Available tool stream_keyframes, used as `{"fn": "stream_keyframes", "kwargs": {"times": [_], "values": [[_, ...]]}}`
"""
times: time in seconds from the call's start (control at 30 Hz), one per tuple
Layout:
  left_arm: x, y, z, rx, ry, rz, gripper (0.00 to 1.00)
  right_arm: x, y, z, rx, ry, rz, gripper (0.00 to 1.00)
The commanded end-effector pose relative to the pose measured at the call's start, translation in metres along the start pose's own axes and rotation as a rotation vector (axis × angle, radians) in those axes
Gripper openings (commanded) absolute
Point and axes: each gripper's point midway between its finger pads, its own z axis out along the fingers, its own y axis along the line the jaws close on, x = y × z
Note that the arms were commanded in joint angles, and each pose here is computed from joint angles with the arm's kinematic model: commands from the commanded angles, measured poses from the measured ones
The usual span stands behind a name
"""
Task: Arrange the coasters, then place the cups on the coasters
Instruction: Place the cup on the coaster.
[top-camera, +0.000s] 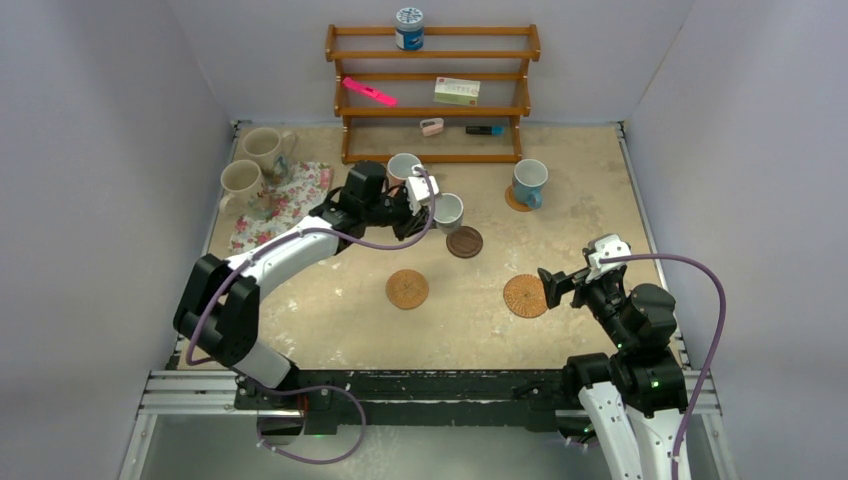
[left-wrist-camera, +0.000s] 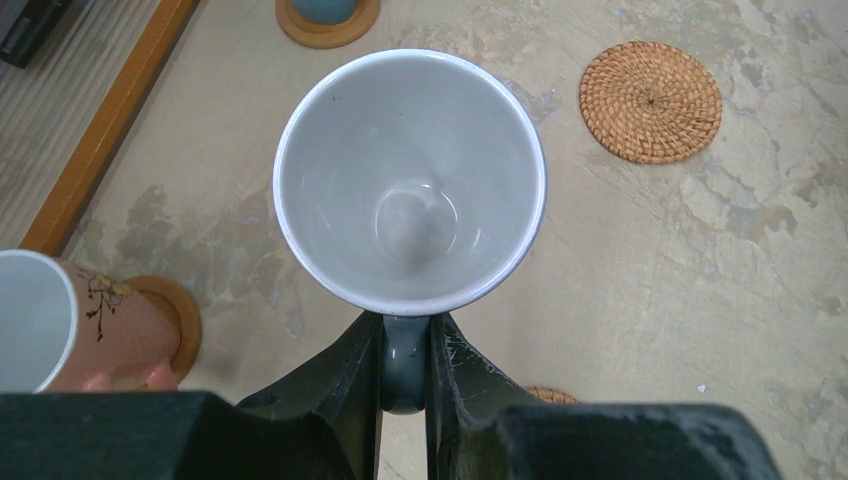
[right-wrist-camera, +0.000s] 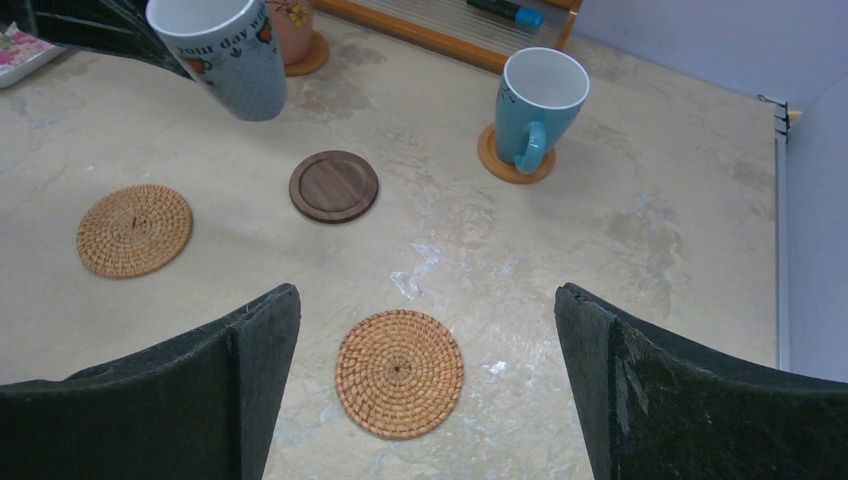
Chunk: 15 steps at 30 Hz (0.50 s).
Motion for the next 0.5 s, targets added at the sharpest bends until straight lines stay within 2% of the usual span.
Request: {"fn": "stream_keyframes", "kwargs": {"times": [0.0, 0.47], "values": [[-0.044, 0.012, 0.012, -0.032, -0.116, 0.065, 0.0, -0.002, 0.001, 0.001, -0.011, -0.01, -0.013, 0.99], [-0.018, 0.012, 0.046, -0.02, -0.079, 0.056, 0.0, -0.003, 0.002, 0.001, -0.016, -0.015, -0.017, 0.99]]}}
